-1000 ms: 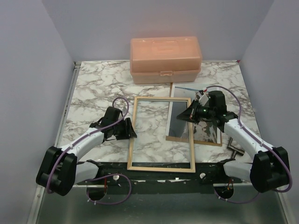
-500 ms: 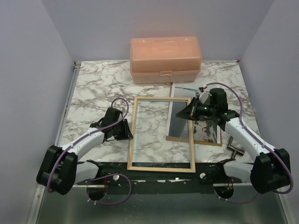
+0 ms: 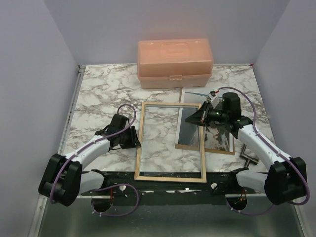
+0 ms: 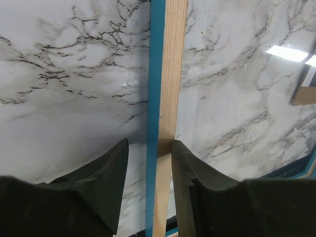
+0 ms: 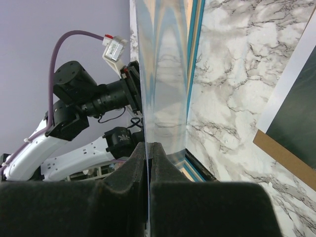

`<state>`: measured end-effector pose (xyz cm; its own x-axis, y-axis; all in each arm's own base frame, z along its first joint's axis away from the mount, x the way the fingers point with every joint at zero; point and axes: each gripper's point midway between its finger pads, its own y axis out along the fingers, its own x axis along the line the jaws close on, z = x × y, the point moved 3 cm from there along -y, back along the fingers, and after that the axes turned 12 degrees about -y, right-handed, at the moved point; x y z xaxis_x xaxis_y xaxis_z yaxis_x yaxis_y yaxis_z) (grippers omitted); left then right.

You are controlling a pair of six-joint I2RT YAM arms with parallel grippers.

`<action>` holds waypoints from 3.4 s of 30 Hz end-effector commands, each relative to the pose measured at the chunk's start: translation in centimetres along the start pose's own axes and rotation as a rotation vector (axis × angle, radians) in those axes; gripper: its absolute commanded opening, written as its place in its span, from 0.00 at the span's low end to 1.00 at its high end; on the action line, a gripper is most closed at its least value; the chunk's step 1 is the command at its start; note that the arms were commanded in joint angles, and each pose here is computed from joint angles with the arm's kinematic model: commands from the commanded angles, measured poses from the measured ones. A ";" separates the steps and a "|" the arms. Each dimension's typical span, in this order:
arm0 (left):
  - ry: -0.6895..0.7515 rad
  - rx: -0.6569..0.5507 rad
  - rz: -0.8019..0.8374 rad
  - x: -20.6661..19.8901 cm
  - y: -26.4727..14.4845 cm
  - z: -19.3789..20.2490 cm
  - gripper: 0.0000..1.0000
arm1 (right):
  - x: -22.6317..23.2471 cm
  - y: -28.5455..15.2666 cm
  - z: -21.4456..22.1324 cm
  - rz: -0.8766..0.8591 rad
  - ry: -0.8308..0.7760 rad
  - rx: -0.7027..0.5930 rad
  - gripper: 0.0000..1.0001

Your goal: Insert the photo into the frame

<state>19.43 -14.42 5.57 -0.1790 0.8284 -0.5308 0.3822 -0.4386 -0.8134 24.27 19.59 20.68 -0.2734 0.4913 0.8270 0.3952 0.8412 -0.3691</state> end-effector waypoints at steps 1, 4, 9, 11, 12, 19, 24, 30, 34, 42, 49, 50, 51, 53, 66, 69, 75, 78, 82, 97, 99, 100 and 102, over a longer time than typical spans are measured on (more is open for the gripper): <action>0.010 -0.045 -0.024 0.7 -0.4 -0.2 0.40 | 1.1 -0.1 0.0 -0.063 -0.005 0.012 0.01; 0.009 -0.066 -0.033 0.9 -0.6 -0.3 0.36 | 1.1 0.0 0.1 -0.075 0.003 0.012 0.01; 0.015 -0.073 -0.014 0.7 -0.7 -0.3 0.31 | 1.2 0.0 0.1 -0.078 0.008 0.013 0.01; 0.014 -0.070 -0.012 0.6 -0.6 -0.3 0.28 | 1.1 0.0 0.1 -0.077 0.010 0.012 0.01; 0.015 -0.065 -0.013 0.6 -0.6 -0.3 0.26 | 1.1 0.0 0.1 -0.075 0.012 0.011 0.01; 0.011 -0.024 -0.067 1.2 0.0 -0.2 0.23 | 0.3 0.2 0.4 -0.040 0.076 -0.007 0.01; 0.013 -0.017 -0.067 1.2 0.1 -0.2 0.21 | 0.1 0.3 0.4 -0.046 0.103 -0.023 0.01; 0.014 -0.013 -0.067 1.2 0.2 -0.1 0.18 | 0.0 0.3 0.3 -0.041 0.112 -0.031 0.01; 0.014 -0.012 -0.069 1.2 0.2 -0.1 0.16 | -0.3 0.3 0.6 -0.028 0.127 -0.030 0.01; 0.014 -0.009 -0.069 1.2 0.3 -0.1 0.16 | -1.3 0.4 1.3 0.000 0.155 -0.029 0.01; 0.015 -0.008 -0.067 1.2 0.3 -0.1 0.16 | -1.6 0.4 1.3 0.023 0.144 -0.048 0.01; 0.014 -0.008 -0.069 1.2 0.3 -0.1 0.16 | -1.7 0.4 1.2 0.029 0.139 -0.055 0.01; 0.014 -0.008 -0.068 1.2 0.3 -0.1 0.16 | -1.8 0.3 1.2 0.032 0.133 -0.057 0.01; 0.015 -0.007 -0.068 1.2 0.3 -0.1 0.16 | -2.3 0.3 1.7 0.056 0.148 -0.041 0.01; 0.015 -0.002 -0.069 1.2 0.4 -0.1 0.16 | -3.5 0.5 2.5 0.085 0.148 -0.024 0.01; 0.015 -0.001 -0.070 1.2 0.4 -0.1 0.16 | -3.2 0.3 2.4 0.084 0.140 -0.028 0.01; 0.015 0.001 -0.071 1.3 0.4 0.0 0.16 | -3.0 0.0 2.3 0.097 0.100 -0.036 0.01; 0.014 0.001 -0.070 1.3 0.4 0.0 0.16 | -3.2 0.2 2.3 0.097 0.089 -0.029 0.01; 0.014 0.005 -0.071 1.3 0.5 0.0 0.16 | -3.0 0.4 1.9 0.081 0.057 -0.024 0.01; 0.014 0.015 -0.071 1.2 0.6 0.1 0.16 | -1.9 1.2 0.2 0.017 0.036 -0.040 0.01; 0.015 0.016 -0.072 1.3 0.6 0.1 0.16 | -2.1 1.3 0.3 0.005 0.045 -0.035 0.01; 0.015 0.015 -0.072 1.3 0.6 0.1 0.16 | -2.1 1.4 0.4 -0.001 0.049 -0.033 0.01; 0.015 0.015 -0.073 1.3 0.6 0.1 0.16 | -2.1 1.4 0.5 -0.016 0.054 -0.035 0.01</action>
<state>20.09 -14.60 5.88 -0.1760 0.8293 -0.5303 0.3911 -0.4355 -0.8108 24.74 19.27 17.26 -0.1846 0.5186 0.8348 0.4302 0.8064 -0.4058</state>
